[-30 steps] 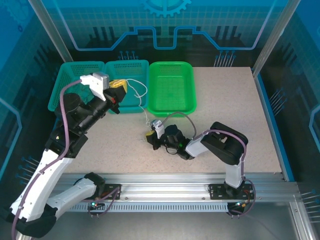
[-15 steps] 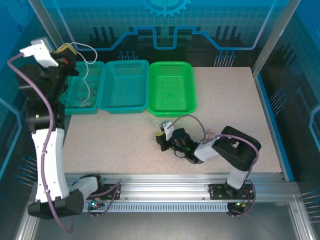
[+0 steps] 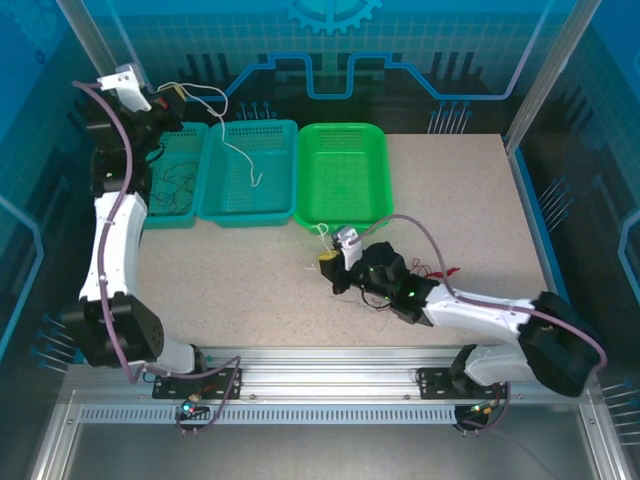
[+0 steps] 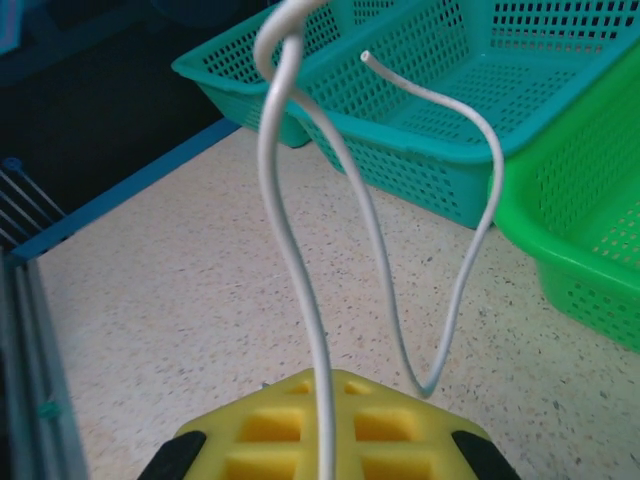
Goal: Untangle the cables
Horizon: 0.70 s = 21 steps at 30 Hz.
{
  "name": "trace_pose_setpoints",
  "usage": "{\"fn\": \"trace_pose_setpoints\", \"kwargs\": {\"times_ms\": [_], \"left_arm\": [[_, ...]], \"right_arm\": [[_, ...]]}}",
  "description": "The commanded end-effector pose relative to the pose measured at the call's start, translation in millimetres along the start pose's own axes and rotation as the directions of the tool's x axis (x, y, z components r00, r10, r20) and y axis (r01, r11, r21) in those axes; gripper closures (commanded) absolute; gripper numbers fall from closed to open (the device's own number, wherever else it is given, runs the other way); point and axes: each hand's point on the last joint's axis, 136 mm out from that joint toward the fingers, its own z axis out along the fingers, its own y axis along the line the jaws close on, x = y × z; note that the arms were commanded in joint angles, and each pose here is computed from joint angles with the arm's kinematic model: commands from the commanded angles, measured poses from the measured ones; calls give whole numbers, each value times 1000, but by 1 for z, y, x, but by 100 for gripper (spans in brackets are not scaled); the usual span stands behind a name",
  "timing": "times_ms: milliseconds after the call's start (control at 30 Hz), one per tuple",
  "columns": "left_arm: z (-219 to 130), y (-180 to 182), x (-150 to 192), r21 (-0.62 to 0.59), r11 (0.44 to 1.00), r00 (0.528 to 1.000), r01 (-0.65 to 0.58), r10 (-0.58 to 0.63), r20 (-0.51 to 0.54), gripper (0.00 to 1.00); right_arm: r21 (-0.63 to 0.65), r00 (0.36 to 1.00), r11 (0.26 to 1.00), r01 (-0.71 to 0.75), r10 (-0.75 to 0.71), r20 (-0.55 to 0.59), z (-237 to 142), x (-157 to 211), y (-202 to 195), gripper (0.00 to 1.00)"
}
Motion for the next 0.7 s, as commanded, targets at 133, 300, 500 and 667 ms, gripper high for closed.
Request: {"fn": "trace_pose_setpoints", "kwargs": {"times_ms": [133, 300, 500, 667], "left_arm": [[44, 24, 61, 88, 994, 994, 64, -56, -94, 100], [69, 31, 135, 85, 990, 970, 110, -88, -228, 95], [74, 38, 174, 16, 990, 946, 142, -131, -297, 65], [61, 26, 160, -17, 990, 948, 143, -142, -284, 48]], "right_arm": [[-21, 1000, 999, 25, -26, -8, -62, -14, 11, 100], [23, 998, 999, 32, -33, 54, -90, -29, 7, 100], [47, 997, 998, 30, -33, 69, -100, -32, 4, 100], [65, 998, 997, 29, -33, 57, -97, -32, 1, 100]]}}
